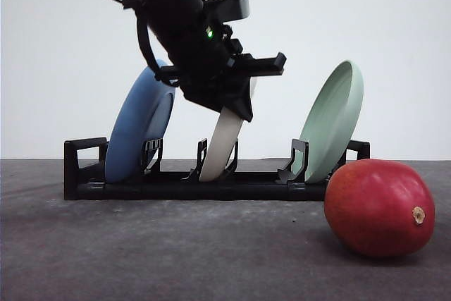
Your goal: Place pomegranate in white plate
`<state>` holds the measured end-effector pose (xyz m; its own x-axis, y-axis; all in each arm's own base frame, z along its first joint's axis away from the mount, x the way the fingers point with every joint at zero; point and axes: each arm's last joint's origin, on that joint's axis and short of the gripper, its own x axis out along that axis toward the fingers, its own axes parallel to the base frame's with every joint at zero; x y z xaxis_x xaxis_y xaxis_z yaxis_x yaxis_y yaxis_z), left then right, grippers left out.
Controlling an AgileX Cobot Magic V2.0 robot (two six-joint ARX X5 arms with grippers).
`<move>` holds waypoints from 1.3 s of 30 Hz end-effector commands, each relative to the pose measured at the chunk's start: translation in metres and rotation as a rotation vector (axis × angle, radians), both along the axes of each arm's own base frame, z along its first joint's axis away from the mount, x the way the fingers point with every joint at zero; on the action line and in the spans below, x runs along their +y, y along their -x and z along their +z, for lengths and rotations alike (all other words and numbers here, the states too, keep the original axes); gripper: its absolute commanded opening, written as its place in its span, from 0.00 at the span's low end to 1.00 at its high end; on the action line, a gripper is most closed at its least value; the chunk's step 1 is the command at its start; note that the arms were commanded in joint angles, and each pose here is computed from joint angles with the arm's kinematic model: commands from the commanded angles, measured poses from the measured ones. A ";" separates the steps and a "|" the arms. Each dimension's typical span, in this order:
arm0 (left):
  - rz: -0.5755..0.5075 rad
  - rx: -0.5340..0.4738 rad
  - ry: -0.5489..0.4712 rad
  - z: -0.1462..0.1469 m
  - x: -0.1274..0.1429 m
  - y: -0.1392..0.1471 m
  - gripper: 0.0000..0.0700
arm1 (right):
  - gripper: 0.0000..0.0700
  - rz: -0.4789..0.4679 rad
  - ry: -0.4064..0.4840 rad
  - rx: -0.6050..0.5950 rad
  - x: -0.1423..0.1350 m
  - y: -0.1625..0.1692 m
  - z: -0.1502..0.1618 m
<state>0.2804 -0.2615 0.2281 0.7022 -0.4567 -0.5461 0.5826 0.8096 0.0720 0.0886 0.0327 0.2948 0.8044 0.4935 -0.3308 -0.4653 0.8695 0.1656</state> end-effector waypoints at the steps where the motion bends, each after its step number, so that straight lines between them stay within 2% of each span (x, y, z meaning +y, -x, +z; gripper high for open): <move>1: -0.019 -0.006 0.021 0.007 -0.008 -0.002 0.01 | 0.61 0.003 -0.015 -0.016 0.000 0.000 0.005; 13: -0.007 0.069 -0.025 0.053 -0.012 -0.006 0.01 | 0.61 0.003 -0.015 -0.015 0.000 0.000 0.005; 18: -0.017 0.053 0.000 0.070 -0.010 0.003 0.01 | 0.61 0.003 -0.019 -0.013 0.000 0.000 0.005; 23: -0.023 0.025 0.066 0.098 -0.003 0.022 0.01 | 0.61 0.001 -0.025 -0.010 0.000 0.000 0.005; 28: -0.031 0.036 0.086 0.116 0.006 0.041 0.01 | 0.61 0.001 -0.024 -0.010 0.000 0.000 0.005; 35: -0.094 0.007 0.124 0.128 0.015 0.084 0.02 | 0.61 0.001 -0.025 -0.010 0.000 0.000 0.005; 39: -0.105 -0.038 0.169 0.122 0.027 0.117 0.02 | 0.61 0.001 -0.024 -0.010 0.000 0.000 0.005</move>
<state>0.1670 -0.2335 0.3494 0.6586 -0.6054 -0.4470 0.6682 0.7436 -0.0227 0.0886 0.0328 0.2950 0.8044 0.4950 -0.3285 -0.4630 0.8688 0.1756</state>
